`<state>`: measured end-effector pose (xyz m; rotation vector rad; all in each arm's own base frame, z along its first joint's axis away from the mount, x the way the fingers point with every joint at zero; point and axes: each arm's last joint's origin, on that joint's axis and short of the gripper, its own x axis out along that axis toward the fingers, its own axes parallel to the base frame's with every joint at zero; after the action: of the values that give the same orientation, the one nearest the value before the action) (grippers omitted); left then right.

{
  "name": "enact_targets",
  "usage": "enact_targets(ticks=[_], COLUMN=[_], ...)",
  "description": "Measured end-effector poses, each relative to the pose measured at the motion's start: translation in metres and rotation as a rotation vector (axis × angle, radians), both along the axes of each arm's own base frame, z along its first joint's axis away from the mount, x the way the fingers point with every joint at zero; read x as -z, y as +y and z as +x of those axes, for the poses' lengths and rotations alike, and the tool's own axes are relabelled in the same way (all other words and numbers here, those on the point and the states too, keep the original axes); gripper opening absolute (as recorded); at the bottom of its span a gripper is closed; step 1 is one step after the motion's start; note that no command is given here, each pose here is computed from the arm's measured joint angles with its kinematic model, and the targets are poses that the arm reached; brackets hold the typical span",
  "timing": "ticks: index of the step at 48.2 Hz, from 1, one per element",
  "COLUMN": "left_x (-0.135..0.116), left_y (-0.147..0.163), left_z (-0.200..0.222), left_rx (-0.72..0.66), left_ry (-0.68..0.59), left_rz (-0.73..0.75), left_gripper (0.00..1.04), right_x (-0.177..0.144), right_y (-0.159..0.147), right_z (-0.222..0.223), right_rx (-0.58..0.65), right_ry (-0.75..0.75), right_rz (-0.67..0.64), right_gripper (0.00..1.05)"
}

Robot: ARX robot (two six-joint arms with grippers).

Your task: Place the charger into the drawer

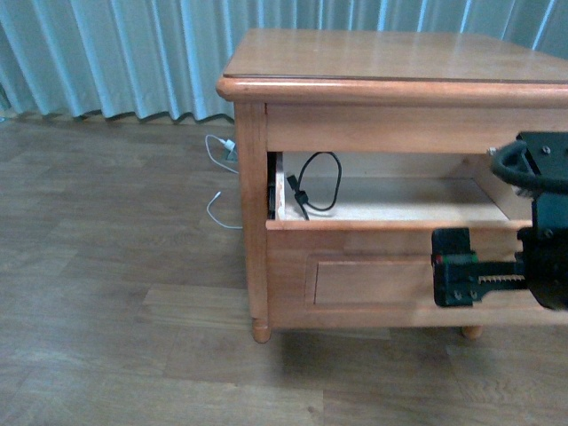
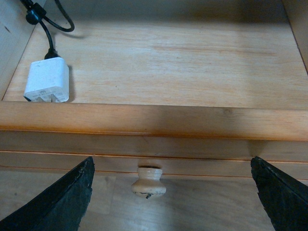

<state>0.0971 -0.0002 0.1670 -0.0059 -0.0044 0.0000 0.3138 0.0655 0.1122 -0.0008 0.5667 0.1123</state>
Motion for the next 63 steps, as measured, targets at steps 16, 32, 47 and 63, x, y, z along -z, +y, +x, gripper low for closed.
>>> enact_targets(ticks=[16,32,47,63], left_x=[0.0,0.0,0.0,0.0], left_y=[0.0,0.0,0.0,0.0], left_z=[0.0,0.0,0.0,0.0], left_rx=[0.0,0.0,0.0,0.0], left_ry=[0.0,0.0,0.0,0.0], left_rz=[0.0,0.0,0.0,0.0], left_gripper=[0.99,0.99,0.99,0.99], right_x=[0.005,0.01,0.022,0.017], right_y=[0.001,-0.009,-0.008,-0.013], right_z=[0.07,0.128,0.139,0.135], right_rx=[0.099,0.247,0.341,0.313], right_ry=[-0.135,-0.244,-0.278,-0.267], right_rz=[0.013,0.044,0.042,0.064], right_gripper=[0.97,0.97,0.97,0.97])
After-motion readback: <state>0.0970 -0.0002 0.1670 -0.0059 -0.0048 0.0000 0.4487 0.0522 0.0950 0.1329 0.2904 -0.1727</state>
